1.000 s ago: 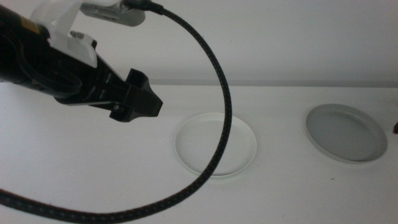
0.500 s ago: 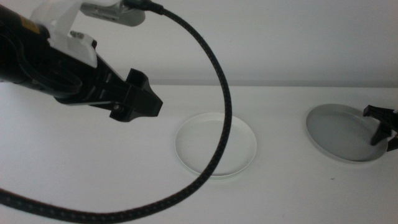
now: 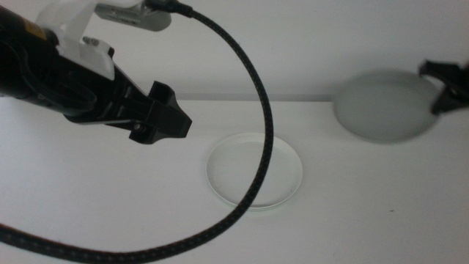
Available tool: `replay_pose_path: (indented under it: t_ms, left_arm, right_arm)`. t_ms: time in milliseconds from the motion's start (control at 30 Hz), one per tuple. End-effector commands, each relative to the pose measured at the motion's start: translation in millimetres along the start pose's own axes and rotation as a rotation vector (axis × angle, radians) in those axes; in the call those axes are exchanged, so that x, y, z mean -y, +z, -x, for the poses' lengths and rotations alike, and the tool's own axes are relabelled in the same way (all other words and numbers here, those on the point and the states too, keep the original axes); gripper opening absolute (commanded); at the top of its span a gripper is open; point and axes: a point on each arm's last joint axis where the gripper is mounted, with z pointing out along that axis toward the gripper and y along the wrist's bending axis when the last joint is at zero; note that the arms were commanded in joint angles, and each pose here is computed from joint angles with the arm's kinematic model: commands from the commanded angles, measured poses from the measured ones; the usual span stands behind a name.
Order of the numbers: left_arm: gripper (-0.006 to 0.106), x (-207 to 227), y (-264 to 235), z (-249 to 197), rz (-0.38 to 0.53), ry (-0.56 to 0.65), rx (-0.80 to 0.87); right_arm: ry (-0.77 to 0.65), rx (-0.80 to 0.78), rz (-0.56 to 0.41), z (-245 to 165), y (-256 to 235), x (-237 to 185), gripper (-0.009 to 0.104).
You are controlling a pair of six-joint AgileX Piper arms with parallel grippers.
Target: Stack the three bowls on top of each other.
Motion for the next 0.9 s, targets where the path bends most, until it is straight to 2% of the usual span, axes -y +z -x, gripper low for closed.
replay_pose_path:
  t_ms: [0, 200, 400, 567, 867]
  left_arm:
    - [0.094, 3.4, -2.1, 0.5, -0.013, -0.001, 0.002]
    - [0.094, 3.4, -2.1, 0.5, -0.013, -0.001, 0.002]
    - [0.094, 3.4, -2.1, 0.5, -0.013, -0.001, 0.002]
    - [0.094, 3.4, -2.1, 0.5, -0.013, -0.001, 0.002]
    - [0.094, 3.4, -2.1, 0.5, -0.013, -0.001, 0.002]
  right_arm:
    - [-0.078, -0.014, 0.053, -2.4, -13.4, -37.9, -0.002]
    - [-0.254, -0.049, 0.142, -27.0, -0.7, -123.6, -0.002]
    - [-0.349, -0.092, 0.201, -55.0, 31.8, -183.0, -0.002]
    - [-0.372, -0.141, 0.194, -67.7, 58.7, -200.4, -0.002]
    - [-0.364, -0.202, 0.174, -72.9, 90.9, -201.1, -0.002]
